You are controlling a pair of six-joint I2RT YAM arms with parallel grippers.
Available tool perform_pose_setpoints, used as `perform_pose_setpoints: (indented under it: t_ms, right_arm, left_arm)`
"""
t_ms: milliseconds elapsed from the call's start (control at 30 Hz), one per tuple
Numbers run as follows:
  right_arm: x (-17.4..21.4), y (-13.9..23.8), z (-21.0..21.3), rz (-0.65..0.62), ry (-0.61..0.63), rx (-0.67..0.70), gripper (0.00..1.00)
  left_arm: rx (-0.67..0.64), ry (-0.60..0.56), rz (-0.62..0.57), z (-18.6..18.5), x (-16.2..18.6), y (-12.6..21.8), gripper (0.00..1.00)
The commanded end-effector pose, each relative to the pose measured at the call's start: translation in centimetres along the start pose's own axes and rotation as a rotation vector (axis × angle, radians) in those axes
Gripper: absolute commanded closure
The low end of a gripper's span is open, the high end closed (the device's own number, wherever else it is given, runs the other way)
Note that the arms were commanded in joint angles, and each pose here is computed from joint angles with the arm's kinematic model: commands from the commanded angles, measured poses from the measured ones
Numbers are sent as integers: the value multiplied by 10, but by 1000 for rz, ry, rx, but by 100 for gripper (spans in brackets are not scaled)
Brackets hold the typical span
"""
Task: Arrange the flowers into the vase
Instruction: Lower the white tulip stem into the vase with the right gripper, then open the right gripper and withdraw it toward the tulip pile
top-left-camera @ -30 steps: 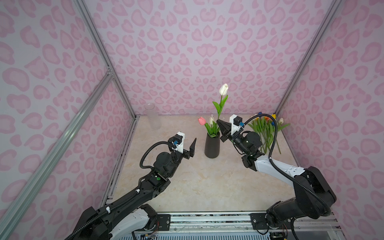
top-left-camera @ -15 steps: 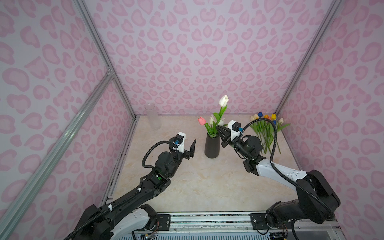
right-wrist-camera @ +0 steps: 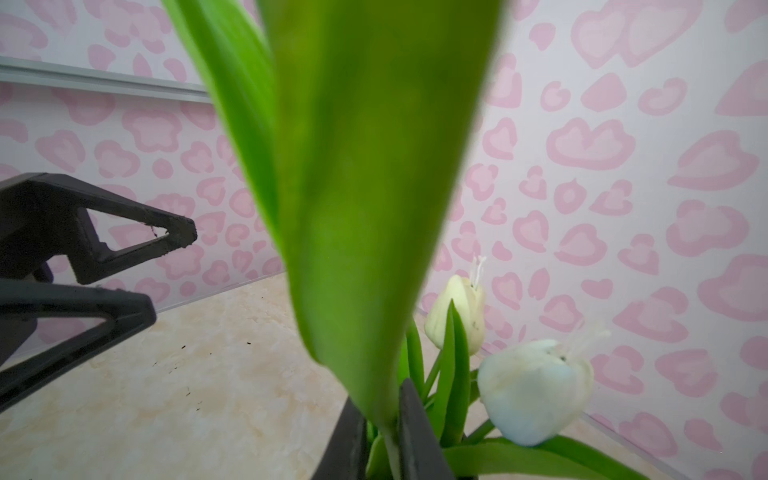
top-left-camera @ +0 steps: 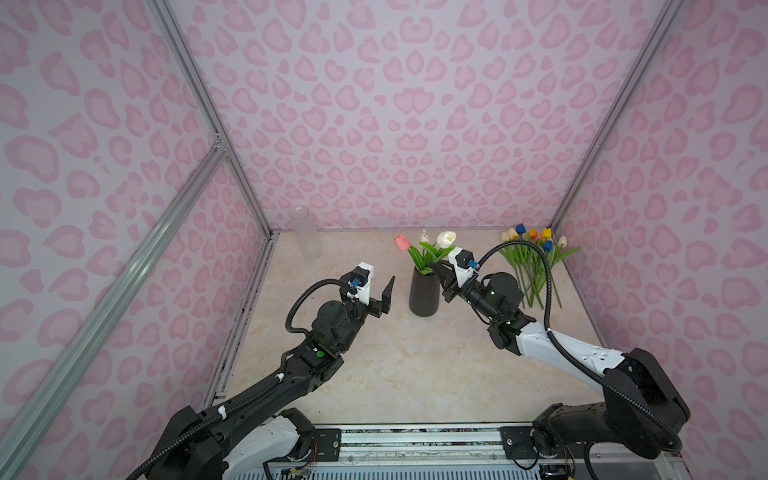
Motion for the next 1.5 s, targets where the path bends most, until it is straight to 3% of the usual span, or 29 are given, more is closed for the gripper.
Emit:
perform_pose_setpoints:
  t_ms: [0,133,333,500,1000,1267,1367,1467]
  right_arm:
    - [0,-1,-7,16,16,65,83]
    - [-2,-5,-13,43,1,122,81]
    - [-10,-8,-12,53,-24,124,66]
    - [-27,-2,-9,35,-12,131,59]
    - [-87,39,10,-90,50,125,48]
    - [-117,72,-23,-171,-5,370,47]
    - [-119,85,-70,-138,-122,558,46]
    - [-106,99,-133,-2,-276,782,46]
  left_arm:
    - [0,3,-24,0,-7,-3,15]
    - [2,4,-21,0,-6,-6,15]
    - [6,6,-10,-3,-4,-10,15]
    - [6,10,-13,-3,-4,-12,15]
    - [2,5,-36,0,-10,-7,15]
    - [136,-42,-146,-8,-36,6,14]
    - [205,-62,-185,-14,-43,10,14]
    - [269,-79,-204,-20,-48,11,14]
Point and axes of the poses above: each gripper's point midway between its finger pads, its own y axis back along the fingers, its own z axis along the line the jaws close on, x = y × z, the point moved 6 cm from there along y, back along the fingers, and after that the axes turned 15 degrees about -y, right-handed, at the moved point
